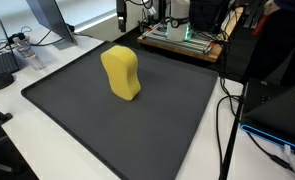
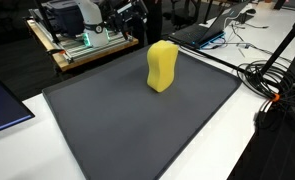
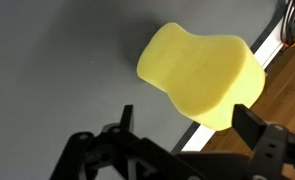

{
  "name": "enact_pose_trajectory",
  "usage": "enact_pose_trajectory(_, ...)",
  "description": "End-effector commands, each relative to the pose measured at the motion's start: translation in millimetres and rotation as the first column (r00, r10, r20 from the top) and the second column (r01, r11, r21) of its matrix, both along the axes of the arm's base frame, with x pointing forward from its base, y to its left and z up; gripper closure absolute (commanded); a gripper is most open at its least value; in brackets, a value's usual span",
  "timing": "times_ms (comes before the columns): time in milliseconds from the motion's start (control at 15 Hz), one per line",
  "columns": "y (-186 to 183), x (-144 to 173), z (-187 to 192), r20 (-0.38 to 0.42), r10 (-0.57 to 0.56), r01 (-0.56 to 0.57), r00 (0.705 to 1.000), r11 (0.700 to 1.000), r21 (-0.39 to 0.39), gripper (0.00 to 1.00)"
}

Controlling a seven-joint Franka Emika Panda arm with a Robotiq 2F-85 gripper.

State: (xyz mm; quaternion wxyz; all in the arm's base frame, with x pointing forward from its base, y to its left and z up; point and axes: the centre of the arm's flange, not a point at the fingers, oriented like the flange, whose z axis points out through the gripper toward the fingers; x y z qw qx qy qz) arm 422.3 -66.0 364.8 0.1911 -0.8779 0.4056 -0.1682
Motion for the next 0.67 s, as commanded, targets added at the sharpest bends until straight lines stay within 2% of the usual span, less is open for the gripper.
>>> enact_pose_trajectory(0, -6, 3, 30, -0.032, 0.071, -0.071, 0.997, 0.997, 0.011, 0.00)
enact_pose_trajectory(400, 1, 46, 104, -0.153, 0.121, -0.126, 0.981, 0.992, -0.026, 0.00)
enact_pose_trajectory(600, 13, 73, 147, -0.179, 0.117, -0.125, 0.977, 0.992, -0.036, 0.00)
